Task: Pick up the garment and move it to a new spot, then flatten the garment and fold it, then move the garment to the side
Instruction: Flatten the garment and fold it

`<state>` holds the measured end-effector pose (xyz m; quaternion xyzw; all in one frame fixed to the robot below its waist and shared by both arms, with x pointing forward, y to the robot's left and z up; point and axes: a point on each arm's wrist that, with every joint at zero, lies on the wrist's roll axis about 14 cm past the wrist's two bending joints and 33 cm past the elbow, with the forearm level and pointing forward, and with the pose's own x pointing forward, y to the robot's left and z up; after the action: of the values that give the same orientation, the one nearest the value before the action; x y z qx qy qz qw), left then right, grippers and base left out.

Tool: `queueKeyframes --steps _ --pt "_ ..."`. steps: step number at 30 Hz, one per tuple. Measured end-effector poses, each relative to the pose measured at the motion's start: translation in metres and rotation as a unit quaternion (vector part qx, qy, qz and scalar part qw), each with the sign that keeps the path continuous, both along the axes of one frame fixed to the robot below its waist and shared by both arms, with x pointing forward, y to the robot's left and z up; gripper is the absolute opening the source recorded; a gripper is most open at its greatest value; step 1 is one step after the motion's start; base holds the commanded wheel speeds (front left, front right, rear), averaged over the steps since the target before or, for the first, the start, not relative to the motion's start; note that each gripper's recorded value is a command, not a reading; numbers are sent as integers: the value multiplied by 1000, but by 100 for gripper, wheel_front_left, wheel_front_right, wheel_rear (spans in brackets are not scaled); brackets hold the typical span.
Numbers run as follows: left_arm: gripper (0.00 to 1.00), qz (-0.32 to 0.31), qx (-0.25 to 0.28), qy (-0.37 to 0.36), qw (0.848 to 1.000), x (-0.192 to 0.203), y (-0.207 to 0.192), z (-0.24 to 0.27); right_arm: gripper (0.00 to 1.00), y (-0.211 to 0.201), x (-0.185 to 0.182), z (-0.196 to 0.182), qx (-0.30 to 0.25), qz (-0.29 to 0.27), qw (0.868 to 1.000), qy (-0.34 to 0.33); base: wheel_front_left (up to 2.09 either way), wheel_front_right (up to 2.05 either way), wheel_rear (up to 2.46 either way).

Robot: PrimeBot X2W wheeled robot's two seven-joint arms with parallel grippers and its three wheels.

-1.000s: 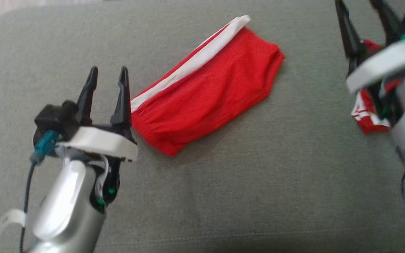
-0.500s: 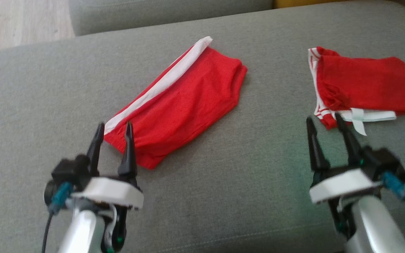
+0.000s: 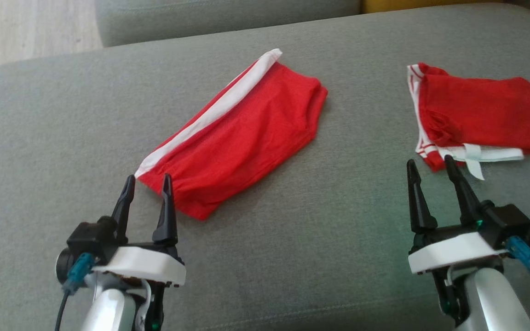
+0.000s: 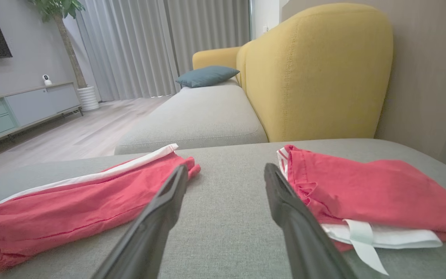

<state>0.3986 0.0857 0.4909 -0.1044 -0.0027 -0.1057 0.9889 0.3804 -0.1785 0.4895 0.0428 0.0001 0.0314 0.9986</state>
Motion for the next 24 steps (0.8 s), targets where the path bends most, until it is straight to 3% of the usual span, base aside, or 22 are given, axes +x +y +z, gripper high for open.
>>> queueKeyframes --steps 3,12,19,24 --pt "100 6 0 3 1000 0 5 -2 100 8 2 -10 7 11 1000 22 0 0 0" --pt "100 27 -5 18 999 -1 18 -10 100 46 51 -34 128 54 984 107 0 0 0" --pt "100 64 -8 35 997 -4 39 -19 100 72 91 -61 196 72 960 187 0 0 0" --pt "100 98 -3 54 994 -14 59 -29 100 86 113 -92 253 63 931 256 0 0 0"
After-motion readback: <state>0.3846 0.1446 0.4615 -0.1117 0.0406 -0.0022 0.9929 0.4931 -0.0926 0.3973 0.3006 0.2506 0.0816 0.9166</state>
